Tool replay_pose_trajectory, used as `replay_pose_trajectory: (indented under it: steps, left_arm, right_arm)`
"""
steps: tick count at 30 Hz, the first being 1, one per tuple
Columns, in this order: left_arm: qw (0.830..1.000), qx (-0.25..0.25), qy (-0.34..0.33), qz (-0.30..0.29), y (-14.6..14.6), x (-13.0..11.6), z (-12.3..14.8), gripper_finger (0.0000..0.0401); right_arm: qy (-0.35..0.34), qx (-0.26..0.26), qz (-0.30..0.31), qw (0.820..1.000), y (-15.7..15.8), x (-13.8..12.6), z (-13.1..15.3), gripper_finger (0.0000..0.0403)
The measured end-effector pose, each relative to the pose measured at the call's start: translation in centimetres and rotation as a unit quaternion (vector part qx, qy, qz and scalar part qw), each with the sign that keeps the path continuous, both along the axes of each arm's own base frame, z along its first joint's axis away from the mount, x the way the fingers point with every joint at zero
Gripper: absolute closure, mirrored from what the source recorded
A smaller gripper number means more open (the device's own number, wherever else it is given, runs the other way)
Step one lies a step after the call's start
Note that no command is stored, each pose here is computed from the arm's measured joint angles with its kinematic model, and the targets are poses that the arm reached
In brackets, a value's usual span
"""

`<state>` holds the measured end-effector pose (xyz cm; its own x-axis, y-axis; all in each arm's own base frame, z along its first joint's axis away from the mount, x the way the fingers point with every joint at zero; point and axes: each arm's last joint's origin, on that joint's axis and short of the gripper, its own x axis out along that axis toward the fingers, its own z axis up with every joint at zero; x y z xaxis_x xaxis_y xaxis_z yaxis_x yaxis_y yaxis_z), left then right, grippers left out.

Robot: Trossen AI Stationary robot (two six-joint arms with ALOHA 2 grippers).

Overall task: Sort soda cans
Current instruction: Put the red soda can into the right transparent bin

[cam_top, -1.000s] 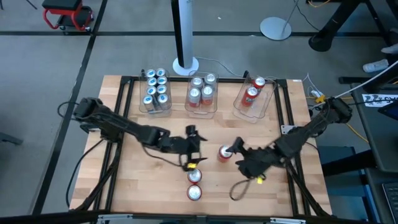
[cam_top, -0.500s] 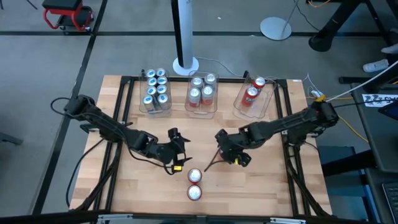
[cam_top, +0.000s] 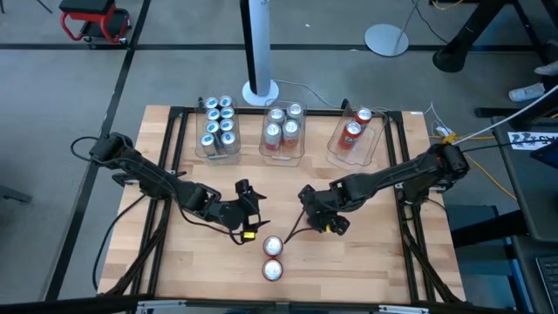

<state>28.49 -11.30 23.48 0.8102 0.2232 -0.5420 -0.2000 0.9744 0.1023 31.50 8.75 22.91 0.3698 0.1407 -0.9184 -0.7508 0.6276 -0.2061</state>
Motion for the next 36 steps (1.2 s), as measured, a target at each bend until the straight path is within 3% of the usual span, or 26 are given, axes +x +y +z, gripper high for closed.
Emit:
replay_pose_trajectory:
  steps: [5,11,16,21,27,30,36]
  left_arm:
    - [1.0,0.001,0.0,0.0,0.0,0.0,0.0,0.0056]
    - [1.0,0.001,0.0,-0.001,0.0,0.0,0.0,0.0056]
    - [1.0,0.0,-0.001,0.0,0.0,0.0,0.0,0.0056]
    - [1.0,0.002,0.0,-0.003,-0.1,0.0,0.0,0.0056]
    - [1.0,0.002,0.0,-0.003,-0.1,0.0,0.0,0.0056]
    - [1.0,0.0,-0.001,-0.002,-0.1,0.0,0.0,0.0056]
    - [1.0,-0.001,-0.002,-0.001,-0.1,0.0,0.0,0.0056]
  right_arm:
    - [0.022,-0.002,0.015,1.0,0.2,0.5,-1.4,0.0032]
    - [0.021,-0.004,0.02,1.0,0.2,0.4,-1.3,0.0114]
    - [0.038,-0.016,0.029,0.999,-0.1,-0.6,-0.6,0.0114]
    - [0.009,-0.042,0.011,0.999,-0.9,-2.6,2.5,0.0114]
    - [-0.042,-0.109,-0.042,0.992,-2.6,-7.0,7.2,0.0114]
    - [-0.035,-0.171,-0.091,0.981,-4.2,-9.8,8.7,0.0114]
    - [-0.078,-0.212,-0.192,0.955,-7.8,-13.1,11.3,0.0114]
